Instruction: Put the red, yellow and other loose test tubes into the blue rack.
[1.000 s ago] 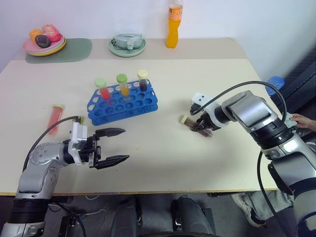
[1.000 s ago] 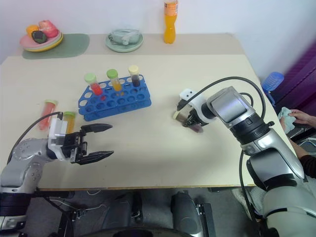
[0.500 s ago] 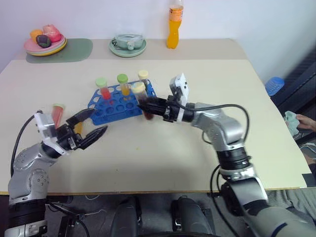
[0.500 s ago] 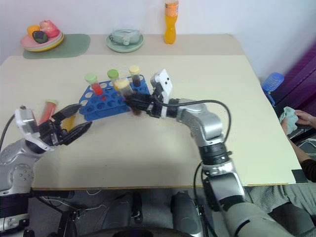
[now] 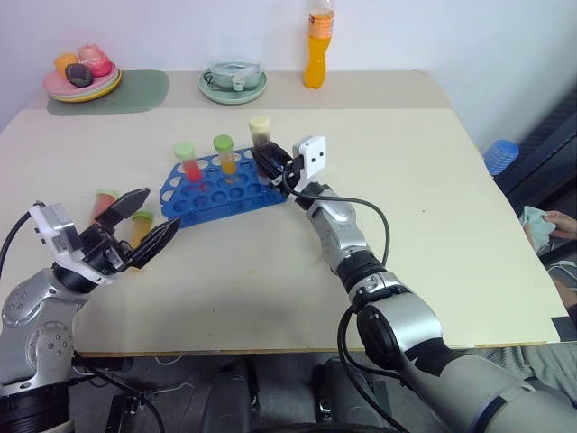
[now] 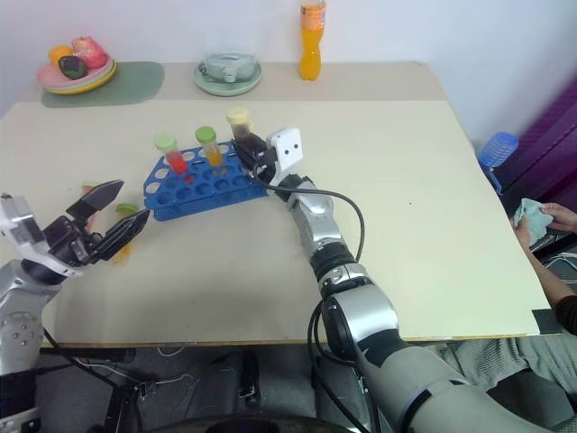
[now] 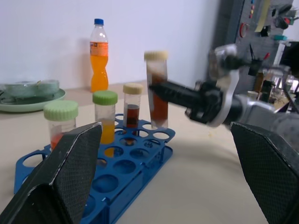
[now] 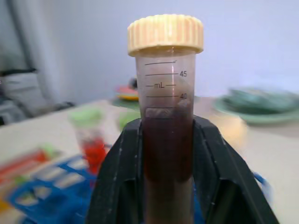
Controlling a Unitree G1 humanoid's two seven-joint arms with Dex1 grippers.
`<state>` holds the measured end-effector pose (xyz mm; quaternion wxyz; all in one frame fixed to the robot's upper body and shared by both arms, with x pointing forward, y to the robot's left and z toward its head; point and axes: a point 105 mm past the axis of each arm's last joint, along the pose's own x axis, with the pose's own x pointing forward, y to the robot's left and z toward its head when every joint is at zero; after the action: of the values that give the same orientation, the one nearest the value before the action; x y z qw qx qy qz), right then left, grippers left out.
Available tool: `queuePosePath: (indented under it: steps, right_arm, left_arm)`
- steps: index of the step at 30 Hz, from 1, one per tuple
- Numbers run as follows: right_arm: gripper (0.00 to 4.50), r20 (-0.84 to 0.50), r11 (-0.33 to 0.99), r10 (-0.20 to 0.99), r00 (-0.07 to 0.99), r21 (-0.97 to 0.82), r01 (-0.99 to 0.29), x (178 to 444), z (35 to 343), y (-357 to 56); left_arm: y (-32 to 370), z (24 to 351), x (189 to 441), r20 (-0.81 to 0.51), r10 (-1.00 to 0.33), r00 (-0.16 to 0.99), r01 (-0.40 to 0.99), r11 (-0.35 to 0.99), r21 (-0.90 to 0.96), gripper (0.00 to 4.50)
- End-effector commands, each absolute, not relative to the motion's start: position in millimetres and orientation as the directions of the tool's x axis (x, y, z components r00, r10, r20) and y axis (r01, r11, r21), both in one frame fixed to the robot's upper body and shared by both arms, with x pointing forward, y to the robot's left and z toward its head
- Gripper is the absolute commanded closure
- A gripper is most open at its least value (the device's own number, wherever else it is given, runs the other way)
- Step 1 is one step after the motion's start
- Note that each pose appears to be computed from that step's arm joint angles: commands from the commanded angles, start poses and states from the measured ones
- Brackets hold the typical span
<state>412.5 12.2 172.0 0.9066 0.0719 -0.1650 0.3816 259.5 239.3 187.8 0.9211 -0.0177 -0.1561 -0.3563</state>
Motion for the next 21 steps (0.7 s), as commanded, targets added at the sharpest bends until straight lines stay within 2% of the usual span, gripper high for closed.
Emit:
queuePosePath:
  steps: [1,14,21]
  right_arm:
    - [3.74,0.425,0.698,0.658,0.622,-0.034,-0.715,410,191,19]
    - [3.74,0.406,0.696,0.662,0.63,-0.02,-0.718,404,174,29]
    - [3.74,0.379,0.739,0.628,0.679,-0.019,-0.673,410,173,29]
  left_arm:
    - [240,204,253,0.335,-0.634,0.697,0.638,0.762,0.115,0.0]
    - [244,204,251,0.335,-0.618,0.711,0.621,0.776,0.112,0.0]
    - [246,202,248,0.325,-0.628,0.707,0.628,0.769,0.117,0.0]
